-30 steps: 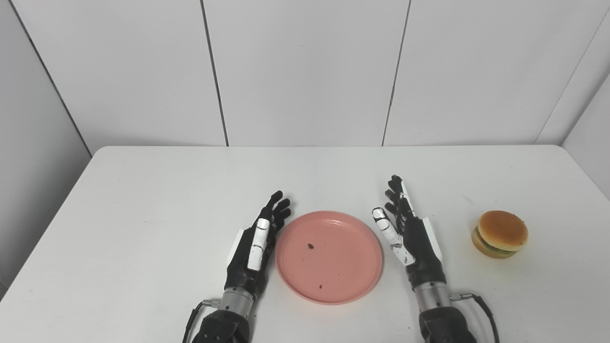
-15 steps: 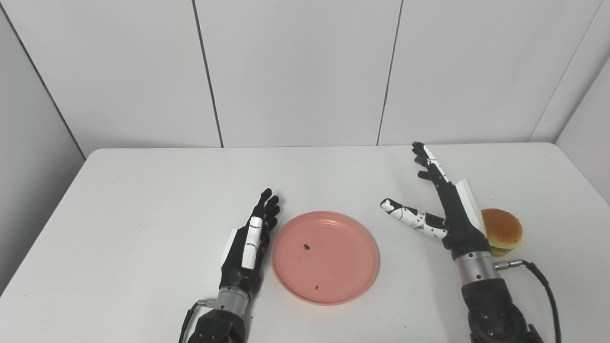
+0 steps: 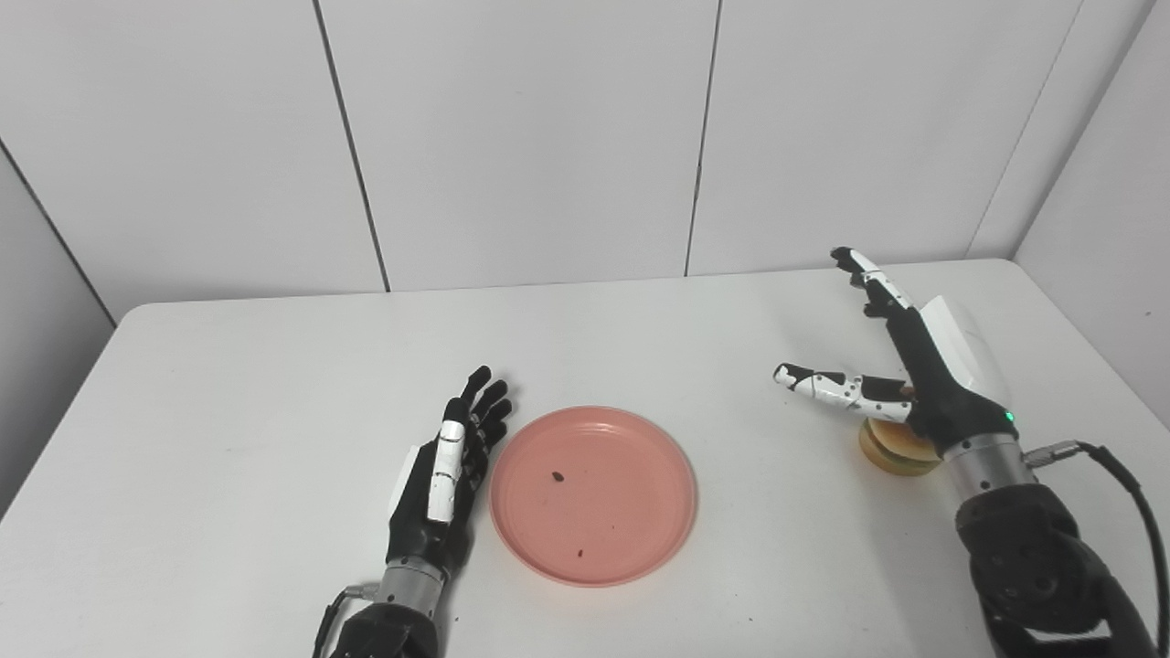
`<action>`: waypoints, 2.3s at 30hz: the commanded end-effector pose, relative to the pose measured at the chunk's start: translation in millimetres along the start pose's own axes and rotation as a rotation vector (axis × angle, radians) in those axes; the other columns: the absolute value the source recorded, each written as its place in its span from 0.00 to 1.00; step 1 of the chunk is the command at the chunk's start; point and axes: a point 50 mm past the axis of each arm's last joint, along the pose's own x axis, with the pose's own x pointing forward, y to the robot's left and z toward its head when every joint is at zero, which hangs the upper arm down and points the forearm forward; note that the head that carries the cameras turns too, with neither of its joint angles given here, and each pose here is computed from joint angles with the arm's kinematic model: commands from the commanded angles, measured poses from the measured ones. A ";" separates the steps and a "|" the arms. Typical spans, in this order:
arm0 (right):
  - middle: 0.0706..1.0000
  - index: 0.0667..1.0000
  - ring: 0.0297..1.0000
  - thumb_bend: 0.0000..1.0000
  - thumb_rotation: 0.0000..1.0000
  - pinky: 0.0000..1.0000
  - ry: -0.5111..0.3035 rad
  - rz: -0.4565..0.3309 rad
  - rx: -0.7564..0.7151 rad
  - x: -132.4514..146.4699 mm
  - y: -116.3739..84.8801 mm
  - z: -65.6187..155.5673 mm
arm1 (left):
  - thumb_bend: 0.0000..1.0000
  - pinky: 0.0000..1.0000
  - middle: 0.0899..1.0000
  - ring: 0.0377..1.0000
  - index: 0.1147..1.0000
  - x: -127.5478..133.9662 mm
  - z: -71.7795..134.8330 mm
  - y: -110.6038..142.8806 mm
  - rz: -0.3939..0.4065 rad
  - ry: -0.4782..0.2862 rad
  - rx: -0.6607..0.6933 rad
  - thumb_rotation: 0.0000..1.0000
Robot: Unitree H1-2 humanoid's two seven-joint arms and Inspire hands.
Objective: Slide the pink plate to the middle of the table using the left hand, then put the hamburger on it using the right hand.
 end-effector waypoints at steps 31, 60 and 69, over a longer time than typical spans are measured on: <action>0.93 0.93 0.89 0.98 0.30 0.77 0.269 0.205 -0.244 25.1 -28.2 -18.2 | 0.61 1.00 0.98 0.99 0.96 -18.0 -20.9 45.0 -0.016 0.095 -0.069 1.00; 0.63 0.90 0.51 0.78 0.05 0.39 0.457 0.314 -0.402 28.3 -20.0 -39.1 | 0.61 1.00 0.98 0.99 0.96 -19.4 -19.7 44.4 -0.035 0.099 -0.052 1.00; 0.48 0.67 0.39 0.52 0.00 0.23 0.419 0.231 -0.392 20.9 -22.8 -40.1 | 0.60 1.00 0.97 0.98 0.95 -20.6 -19.7 43.0 -0.033 0.096 -0.043 1.00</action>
